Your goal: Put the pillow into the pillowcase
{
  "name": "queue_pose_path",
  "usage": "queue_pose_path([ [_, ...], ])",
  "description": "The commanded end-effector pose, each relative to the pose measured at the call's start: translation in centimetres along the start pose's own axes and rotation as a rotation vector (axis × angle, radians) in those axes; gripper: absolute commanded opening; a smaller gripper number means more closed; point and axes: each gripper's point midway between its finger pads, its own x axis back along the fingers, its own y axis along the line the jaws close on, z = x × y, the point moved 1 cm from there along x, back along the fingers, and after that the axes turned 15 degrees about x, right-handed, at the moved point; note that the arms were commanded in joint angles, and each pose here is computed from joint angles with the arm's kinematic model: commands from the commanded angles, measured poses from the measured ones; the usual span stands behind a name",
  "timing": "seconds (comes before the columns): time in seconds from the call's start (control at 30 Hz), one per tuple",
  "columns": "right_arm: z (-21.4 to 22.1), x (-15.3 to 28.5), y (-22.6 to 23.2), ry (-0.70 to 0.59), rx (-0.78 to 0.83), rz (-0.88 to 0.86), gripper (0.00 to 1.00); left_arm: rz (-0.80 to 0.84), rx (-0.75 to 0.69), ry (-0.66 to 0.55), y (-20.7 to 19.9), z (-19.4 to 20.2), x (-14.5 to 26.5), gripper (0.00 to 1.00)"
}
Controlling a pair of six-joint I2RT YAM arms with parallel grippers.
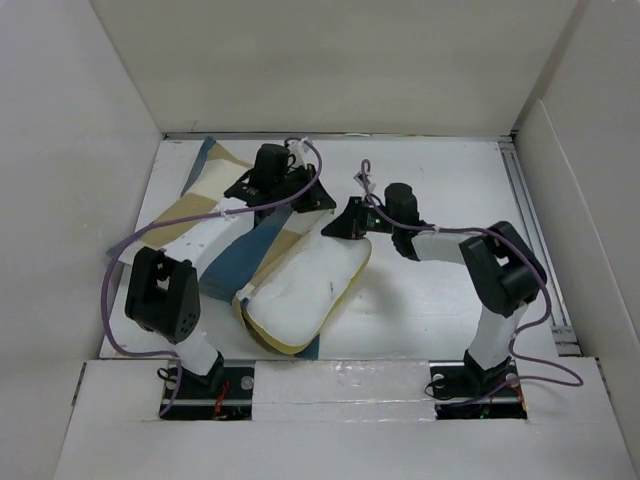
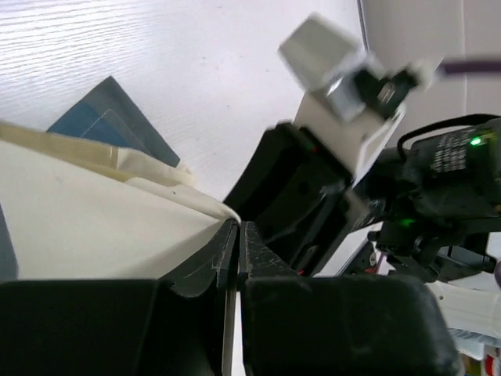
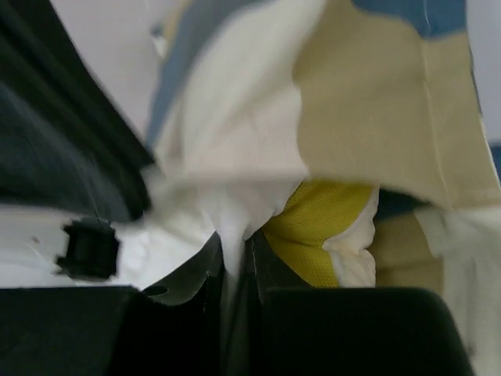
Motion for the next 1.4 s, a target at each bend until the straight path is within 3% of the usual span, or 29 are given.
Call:
queue_pose_path([
  [0.0, -13.2, 2.9, 6.6, -0.458, 0.089, -0.105, 0.0, 0.165, -0.126, -0.028, -7.6, 2.2, 3.2, 0.0],
  [0.2, -19.6, 7.7, 9.1, -0.711, 0.117, -0.045, 0.0, 0.253, -0.192, -0.004, -12.7, 6.6, 6.5, 0.0],
  [0.33, -19.6, 8.4, 8.7, -0.739, 0.129, 0.051, 0.0, 0.293, -0.211, 0.0, -13.5, 8.4, 7.8, 0.0],
  [0.4, -18.6, 6.7, 8.2, -0.664, 0.164, 0.094, 0.0, 0.188, -0.193, -0.038, -11.3, 7.9, 7.4, 0.0],
  [0.47, -17.3, 5.3, 8.1, -0.616, 0.168, 0.074, 0.0, -0.011, -0.208, -0.197, -8.3, 5.0, 7.5, 0.0],
  [0.53, -14.3, 3.7, 7.0, -0.551, 0.143, 0.075, 0.0, -0.178, -0.196, -0.241, -5.4, 4.2, 8.0, 0.0],
  [0.6, -12.5, 2.1, 6.9, -0.513, 0.127, 0.077, 0.0, -0.205, -0.196, -0.281, -4.9, 3.7, 8.5, 0.28],
  [0.7, -10.4, -0.5, 6.4, -0.454, 0.097, 0.072, 0.0, -0.21, -0.171, -0.229, -3.2, 5.6, 7.8, 0.67],
  [0.8, -9.5, -3.4, 9.3, -0.385, 0.139, 0.036, 0.0, -0.443, -0.109, -0.266, 3.8, 6.9, 7.5, 1.0],
  [0.83, -9.0, -3.9, 9.9, -0.361, 0.152, 0.032, 0.04, -0.463, -0.092, -0.302, 4.1, 6.5, 8.0, 1.0],
  [0.87, -7.7, -4.4, 9.8, -0.312, 0.166, 0.045, 0.17, -0.52, -0.05, -0.31, 6.3, 7.3, 8.2, 1.0],
  [0.9, -7.0, -4.7, 10.5, -0.288, 0.166, 0.021, 0.58, -0.533, -0.033, -0.352, 6.8, 7.1, 8.9, 1.0],
  [0.93, -6.5, -4.4, 11.3, -0.269, 0.172, -0.017, 0.85, -0.544, -0.021, -0.359, 7.6, 7.5, 9.3, 1.0],
  [0.97, -4.7, -4.0, 11.9, -0.226, 0.165, -0.044, 1.0, -0.579, -0.009, -0.356, 9.3, 8.4, 9.6, 1.0],
  [1.03, -4.9, -2.1, 13.6, -0.241, 0.184, -0.079, 1.0, -0.59, 0.028, -0.416, 10.1, 8.3, 10.5, 1.0],
  [1.13, -3.6, 0.6, 12.1, -0.232, 0.214, 0.07, 1.0, -0.622, 0.052, -0.455, 11.6, 8.6, 11.5, 1.0],
  [1.3, -4.1, 3.3, 1.8, -0.193, 0.165, 0.559, 1.0, -0.655, 0.056, -0.449, 12.7, 9.1, 11.4, 1.0],
  [1.37, -1.5, 3.0, -2.0, -0.088, 0.129, 0.645, 1.0, -0.695, 0.06, -0.428, 13.8, 9.6, 11.2, 1.0],
])
